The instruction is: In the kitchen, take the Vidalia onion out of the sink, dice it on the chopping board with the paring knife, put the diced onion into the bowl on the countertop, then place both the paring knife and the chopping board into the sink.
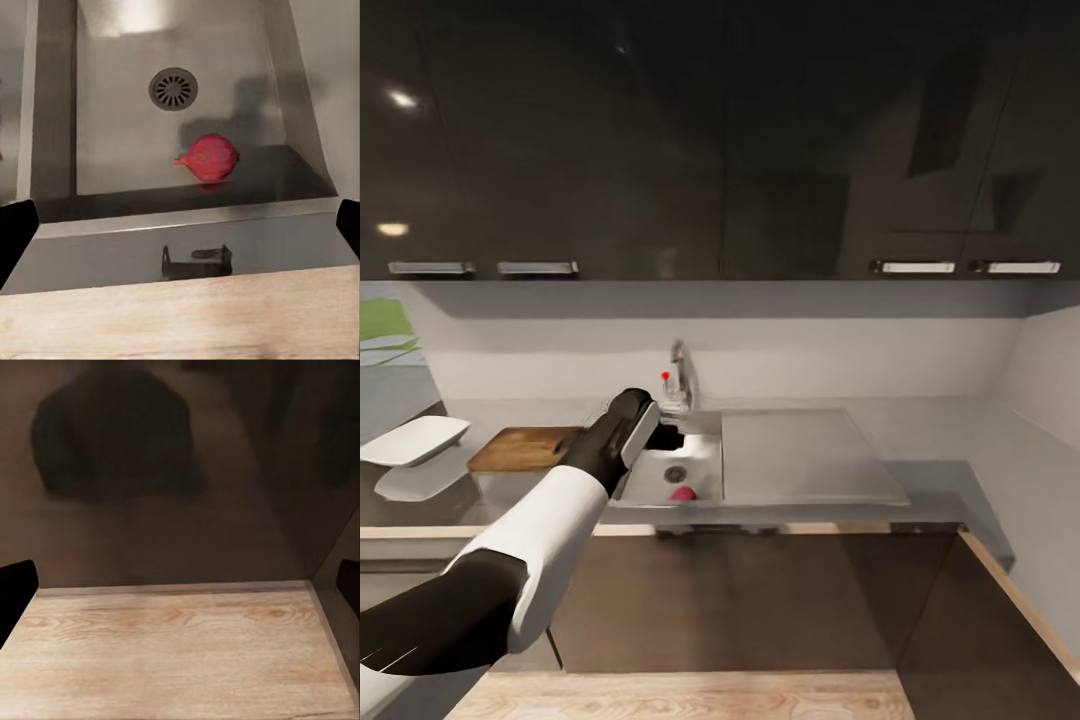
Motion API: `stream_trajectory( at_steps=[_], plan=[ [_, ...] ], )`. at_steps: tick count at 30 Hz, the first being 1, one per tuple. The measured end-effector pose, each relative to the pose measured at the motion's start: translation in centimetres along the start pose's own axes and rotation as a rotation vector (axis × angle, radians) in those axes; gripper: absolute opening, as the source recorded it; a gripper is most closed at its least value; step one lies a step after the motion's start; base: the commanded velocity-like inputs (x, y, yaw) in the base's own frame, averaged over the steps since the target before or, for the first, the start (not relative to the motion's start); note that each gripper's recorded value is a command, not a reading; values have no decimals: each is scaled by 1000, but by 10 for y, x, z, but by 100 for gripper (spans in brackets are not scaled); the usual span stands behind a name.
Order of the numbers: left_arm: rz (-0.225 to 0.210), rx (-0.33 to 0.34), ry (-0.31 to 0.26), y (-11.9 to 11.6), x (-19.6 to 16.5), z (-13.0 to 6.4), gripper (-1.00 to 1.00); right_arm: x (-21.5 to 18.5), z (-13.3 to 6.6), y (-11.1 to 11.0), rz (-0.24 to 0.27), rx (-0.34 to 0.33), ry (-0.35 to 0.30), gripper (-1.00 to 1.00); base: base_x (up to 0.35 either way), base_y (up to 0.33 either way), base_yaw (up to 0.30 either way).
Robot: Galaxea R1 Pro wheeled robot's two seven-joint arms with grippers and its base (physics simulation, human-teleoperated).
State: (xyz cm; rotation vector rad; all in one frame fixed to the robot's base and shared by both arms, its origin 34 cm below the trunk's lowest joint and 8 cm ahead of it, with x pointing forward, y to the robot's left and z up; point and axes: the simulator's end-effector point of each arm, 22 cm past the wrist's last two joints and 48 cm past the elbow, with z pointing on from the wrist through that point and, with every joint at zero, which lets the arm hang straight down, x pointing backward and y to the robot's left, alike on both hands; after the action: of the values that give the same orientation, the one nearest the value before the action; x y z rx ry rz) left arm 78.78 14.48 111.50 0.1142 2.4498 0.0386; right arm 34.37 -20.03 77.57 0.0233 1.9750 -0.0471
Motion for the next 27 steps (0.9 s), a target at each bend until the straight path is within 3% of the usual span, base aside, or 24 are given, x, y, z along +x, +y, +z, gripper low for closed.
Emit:
stream_trajectory(
  at_steps=[8,27],
  plan=[
    [5,-11,79,3,28,16,100,0,0,0,0,-1,1,100,91,-65,0],
    [5,-12,98,3,35,22,100,2,0,0,-1,-1,6,100,3,-2,0]
  ],
)
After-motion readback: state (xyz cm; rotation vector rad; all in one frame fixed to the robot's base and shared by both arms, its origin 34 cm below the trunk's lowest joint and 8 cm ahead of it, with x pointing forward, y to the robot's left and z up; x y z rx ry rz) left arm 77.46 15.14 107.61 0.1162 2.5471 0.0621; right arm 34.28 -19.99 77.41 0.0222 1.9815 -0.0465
